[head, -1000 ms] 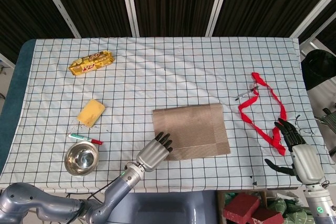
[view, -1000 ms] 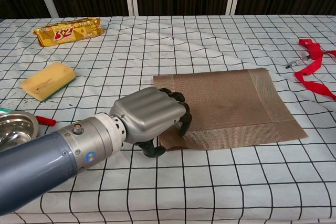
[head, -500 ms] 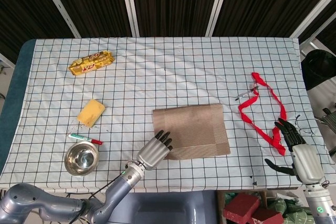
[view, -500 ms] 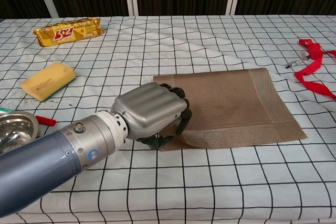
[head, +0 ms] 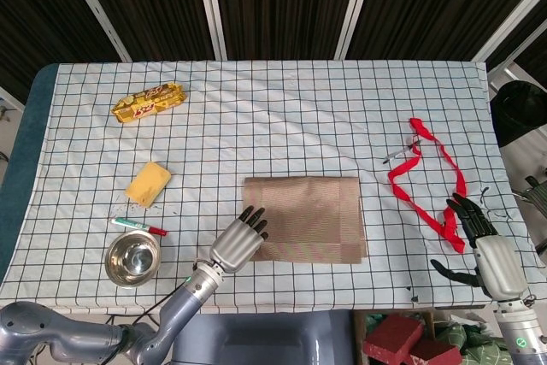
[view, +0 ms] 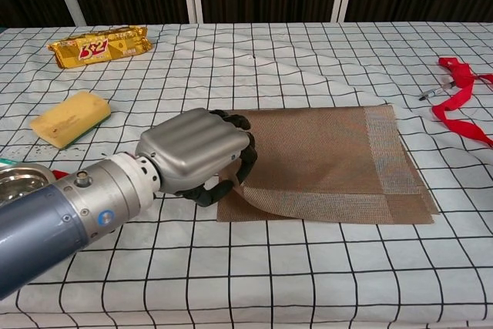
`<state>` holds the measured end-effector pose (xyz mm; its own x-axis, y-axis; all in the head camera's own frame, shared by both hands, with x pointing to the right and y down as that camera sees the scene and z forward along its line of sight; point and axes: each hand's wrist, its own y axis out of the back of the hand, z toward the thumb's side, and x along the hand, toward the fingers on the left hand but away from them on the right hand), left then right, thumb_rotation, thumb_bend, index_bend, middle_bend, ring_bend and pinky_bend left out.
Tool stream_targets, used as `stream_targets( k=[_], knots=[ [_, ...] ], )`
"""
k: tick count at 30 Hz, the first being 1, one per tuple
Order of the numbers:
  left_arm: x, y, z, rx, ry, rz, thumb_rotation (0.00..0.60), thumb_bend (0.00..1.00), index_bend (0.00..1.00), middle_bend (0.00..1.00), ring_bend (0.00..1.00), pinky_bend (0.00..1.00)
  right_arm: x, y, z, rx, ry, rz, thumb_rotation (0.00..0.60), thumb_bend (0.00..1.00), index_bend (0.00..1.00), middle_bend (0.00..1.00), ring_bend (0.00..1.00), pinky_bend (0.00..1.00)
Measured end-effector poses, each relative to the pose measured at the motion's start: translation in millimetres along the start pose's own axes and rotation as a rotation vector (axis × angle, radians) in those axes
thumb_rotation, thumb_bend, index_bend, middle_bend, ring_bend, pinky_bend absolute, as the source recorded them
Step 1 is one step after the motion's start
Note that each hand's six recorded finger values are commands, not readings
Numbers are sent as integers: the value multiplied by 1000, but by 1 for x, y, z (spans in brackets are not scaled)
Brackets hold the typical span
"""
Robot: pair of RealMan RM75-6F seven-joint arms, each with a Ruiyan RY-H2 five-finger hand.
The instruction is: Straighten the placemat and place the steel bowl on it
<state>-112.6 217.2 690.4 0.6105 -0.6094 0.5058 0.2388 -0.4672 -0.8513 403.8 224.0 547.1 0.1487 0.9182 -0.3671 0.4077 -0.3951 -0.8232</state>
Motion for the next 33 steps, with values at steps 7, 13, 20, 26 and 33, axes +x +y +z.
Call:
stream_targets(
  k=[7, 13, 20, 26, 33],
  knots=[
    [-16, 8, -17, -15, 21, 14, 600, 436, 706, 297, 96, 163, 0, 1, 0, -1, -2, -3, 600, 127, 81, 0, 0, 168],
    [-45, 22, -34, -22, 31, 19, 600, 436, 705, 297, 96, 163, -1, 1, -1, 0, -5, -3, 600, 127, 81, 0, 0, 168],
    [-98, 31, -46, -30, 14, -2, 600, 436, 704, 297, 96, 163, -1, 1, -1, 4, -5, -2, 600, 127, 82, 0, 0, 168],
    [-138, 31, -40, -51, -14, -17, 600, 436, 704, 297, 96, 163, 0, 1, 0, 3, -5, -5, 600, 127, 82, 0, 0, 168],
    [-170, 36, -54, -66, 39, -2, 600, 436, 705, 298, 96, 163, 0, 0, 0, 6, -4, 1, 600, 127, 82, 0, 0, 168]
  ],
)
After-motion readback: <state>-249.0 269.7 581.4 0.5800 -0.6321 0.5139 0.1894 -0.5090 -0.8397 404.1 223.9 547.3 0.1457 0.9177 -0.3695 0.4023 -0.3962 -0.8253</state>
